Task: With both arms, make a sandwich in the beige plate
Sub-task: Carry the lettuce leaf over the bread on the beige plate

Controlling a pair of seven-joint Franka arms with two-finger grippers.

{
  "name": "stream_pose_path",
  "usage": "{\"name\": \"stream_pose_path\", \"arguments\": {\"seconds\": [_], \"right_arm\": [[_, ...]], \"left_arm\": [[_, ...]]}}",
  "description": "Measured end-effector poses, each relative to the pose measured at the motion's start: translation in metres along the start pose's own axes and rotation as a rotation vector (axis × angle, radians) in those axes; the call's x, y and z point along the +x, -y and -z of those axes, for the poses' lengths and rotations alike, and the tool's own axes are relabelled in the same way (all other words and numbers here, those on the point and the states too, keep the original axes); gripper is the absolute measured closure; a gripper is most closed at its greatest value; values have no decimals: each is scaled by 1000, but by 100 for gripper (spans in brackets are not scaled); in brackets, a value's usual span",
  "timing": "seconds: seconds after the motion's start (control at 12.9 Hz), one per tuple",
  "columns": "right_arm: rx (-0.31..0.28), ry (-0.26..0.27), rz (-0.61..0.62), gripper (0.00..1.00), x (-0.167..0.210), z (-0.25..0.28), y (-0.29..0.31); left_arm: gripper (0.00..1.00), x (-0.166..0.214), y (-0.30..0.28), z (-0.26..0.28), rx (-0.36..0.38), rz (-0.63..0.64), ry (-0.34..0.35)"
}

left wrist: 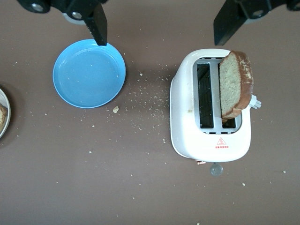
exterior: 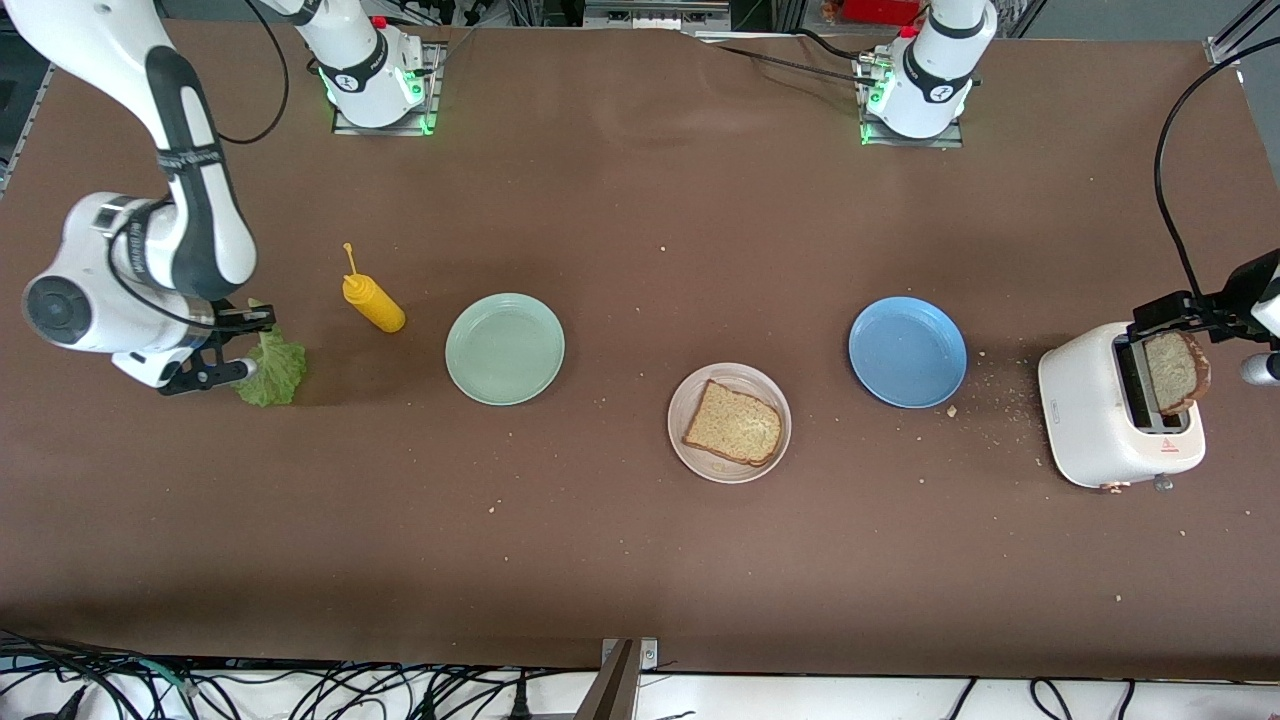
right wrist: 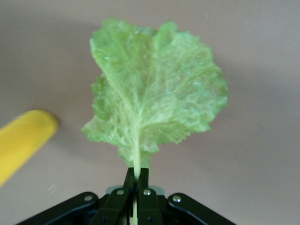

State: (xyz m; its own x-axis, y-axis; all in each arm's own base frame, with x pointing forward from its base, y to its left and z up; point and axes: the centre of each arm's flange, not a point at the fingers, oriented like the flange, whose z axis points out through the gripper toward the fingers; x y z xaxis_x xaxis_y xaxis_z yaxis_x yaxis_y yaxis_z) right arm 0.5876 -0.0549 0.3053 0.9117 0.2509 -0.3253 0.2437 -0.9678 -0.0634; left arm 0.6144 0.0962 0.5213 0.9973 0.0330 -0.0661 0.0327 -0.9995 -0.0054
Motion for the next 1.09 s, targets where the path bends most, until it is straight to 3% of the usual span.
{"name": "stream_pose_path", "arguments": {"seconds": [0.31, 0.54, 0.62, 0.85, 1.09], "right_arm": [[37, -15, -1, 96, 6, 123, 60], [192, -21, -115, 96, 10, 167, 143], [210, -26, -153, 96, 12, 177, 169], [216, -57, -260, 96, 13, 201, 267], [231, -144, -393, 96, 9, 209, 377]], "left_arm": [[0, 0, 14, -4, -3, 21, 5], [0, 6, 37, -14, 24, 36, -24], [0, 10, 45, -16, 55, 20, -45], [1, 20, 65, -29, 85, -16, -99], [4, 17, 111, -67, 77, -31, -111]]}}
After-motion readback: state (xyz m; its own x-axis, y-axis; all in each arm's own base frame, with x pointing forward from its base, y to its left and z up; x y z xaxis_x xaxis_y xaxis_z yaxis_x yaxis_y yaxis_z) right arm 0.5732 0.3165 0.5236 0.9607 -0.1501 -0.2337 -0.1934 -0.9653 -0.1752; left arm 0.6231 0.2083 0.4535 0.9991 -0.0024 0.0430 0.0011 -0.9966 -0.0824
